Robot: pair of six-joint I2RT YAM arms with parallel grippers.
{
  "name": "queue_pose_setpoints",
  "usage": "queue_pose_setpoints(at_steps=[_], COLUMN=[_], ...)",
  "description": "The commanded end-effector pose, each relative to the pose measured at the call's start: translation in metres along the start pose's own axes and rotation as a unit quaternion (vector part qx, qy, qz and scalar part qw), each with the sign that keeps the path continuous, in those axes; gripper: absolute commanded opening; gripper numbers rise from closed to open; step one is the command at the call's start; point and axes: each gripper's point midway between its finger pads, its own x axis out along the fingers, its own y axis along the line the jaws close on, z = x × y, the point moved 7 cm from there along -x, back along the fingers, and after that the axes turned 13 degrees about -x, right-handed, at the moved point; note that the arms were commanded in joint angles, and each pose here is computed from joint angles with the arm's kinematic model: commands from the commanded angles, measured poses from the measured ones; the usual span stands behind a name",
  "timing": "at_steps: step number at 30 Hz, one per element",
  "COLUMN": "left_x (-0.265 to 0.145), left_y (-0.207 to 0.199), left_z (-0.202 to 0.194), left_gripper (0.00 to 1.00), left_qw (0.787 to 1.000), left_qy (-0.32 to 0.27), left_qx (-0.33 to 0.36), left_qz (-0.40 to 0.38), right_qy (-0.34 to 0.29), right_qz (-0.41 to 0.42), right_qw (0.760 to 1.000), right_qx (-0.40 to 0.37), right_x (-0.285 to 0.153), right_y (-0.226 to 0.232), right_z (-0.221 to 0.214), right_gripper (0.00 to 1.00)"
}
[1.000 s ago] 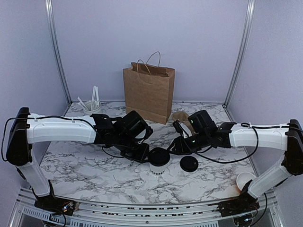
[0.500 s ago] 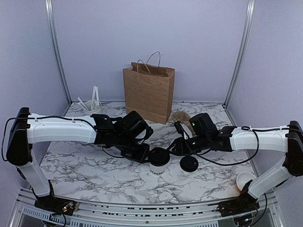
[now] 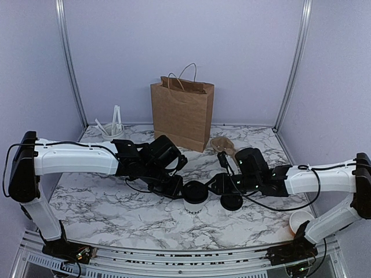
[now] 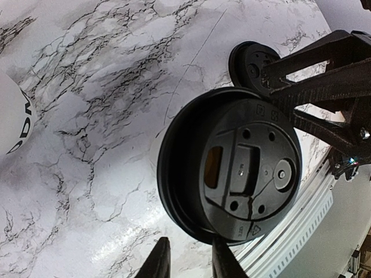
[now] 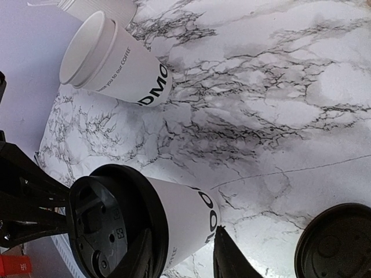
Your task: Pack the takeout coffee
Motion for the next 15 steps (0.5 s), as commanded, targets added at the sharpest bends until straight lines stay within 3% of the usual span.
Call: queue_pose_setpoints(at_steps=[1, 15], left_x=[0.035, 0.009], left_y=[0.032, 0.018], left_z=[-0.016, 0.010], left_gripper=[0.25, 0.25], left_qw=[0.997, 0.998], left_qy=[0.034, -0.006], left_qx=[-0.008, 0.008], left_qz=[0.068, 0.060], right_qy=[0.139, 0.049], right_qz=[-0.019, -0.026], right_qw=[0.990, 0.998], right_qx=[0.014, 0.001], right_x=[0.008, -0.019], right_y=[-0.007, 0.023], right_z=[-0.063, 0.005], right_gripper=[0.34, 0.34])
